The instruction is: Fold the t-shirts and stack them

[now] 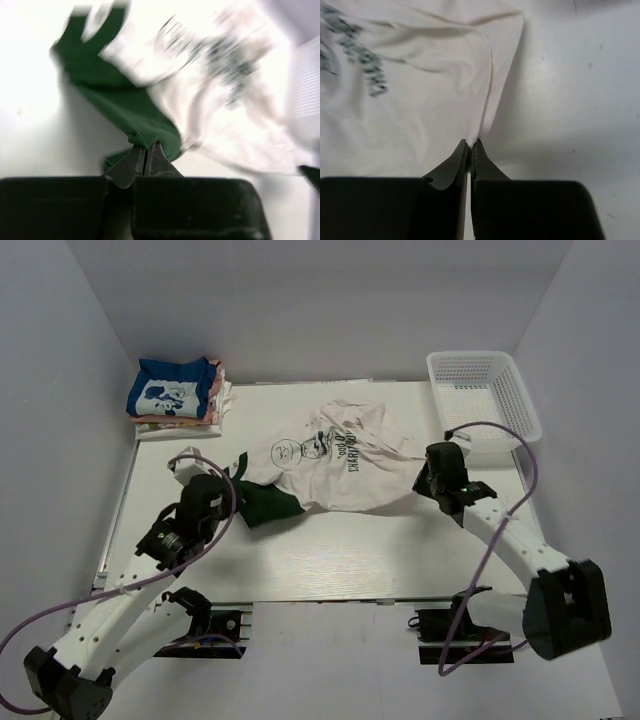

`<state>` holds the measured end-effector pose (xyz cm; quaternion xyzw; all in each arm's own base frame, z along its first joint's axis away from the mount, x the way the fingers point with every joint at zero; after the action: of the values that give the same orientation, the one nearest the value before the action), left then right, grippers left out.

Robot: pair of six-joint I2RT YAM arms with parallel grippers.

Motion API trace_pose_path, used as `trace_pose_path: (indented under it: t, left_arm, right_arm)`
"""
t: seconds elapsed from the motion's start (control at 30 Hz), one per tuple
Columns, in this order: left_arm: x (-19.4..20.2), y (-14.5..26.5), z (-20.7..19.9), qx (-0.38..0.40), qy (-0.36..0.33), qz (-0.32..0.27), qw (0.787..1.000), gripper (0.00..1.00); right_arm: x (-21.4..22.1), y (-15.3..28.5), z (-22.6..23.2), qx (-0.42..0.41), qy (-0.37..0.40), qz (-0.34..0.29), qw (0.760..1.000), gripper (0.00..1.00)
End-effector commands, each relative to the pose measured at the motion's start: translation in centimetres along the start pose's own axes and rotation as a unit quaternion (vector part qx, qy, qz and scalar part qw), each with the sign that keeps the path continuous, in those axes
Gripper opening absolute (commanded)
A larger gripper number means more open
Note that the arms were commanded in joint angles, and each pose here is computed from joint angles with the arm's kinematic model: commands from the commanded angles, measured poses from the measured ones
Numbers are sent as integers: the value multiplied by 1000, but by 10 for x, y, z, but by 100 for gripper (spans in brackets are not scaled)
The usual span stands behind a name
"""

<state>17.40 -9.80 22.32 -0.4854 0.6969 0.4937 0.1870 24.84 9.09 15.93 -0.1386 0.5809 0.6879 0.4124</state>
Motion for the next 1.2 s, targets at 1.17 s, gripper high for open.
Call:
trace_pose_path:
  t: [1.17]
  left_arm:
    - [-313,345,-104,379,-34,-523,762,0]
  right_arm:
    - [-161,403,-11,-337,5,-453,826,0]
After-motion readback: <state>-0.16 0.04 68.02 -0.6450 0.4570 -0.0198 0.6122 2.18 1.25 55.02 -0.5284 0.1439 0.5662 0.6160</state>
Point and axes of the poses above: each gripper's point midway between its finger pads, its own y axis back along the fingers, its own z axis along the line the jaws close on, x = y × z, the point moved 9 cm from there along y, back along the fingers, and after that the axes turned 5 degrees about -y, right-handed, at the moved point
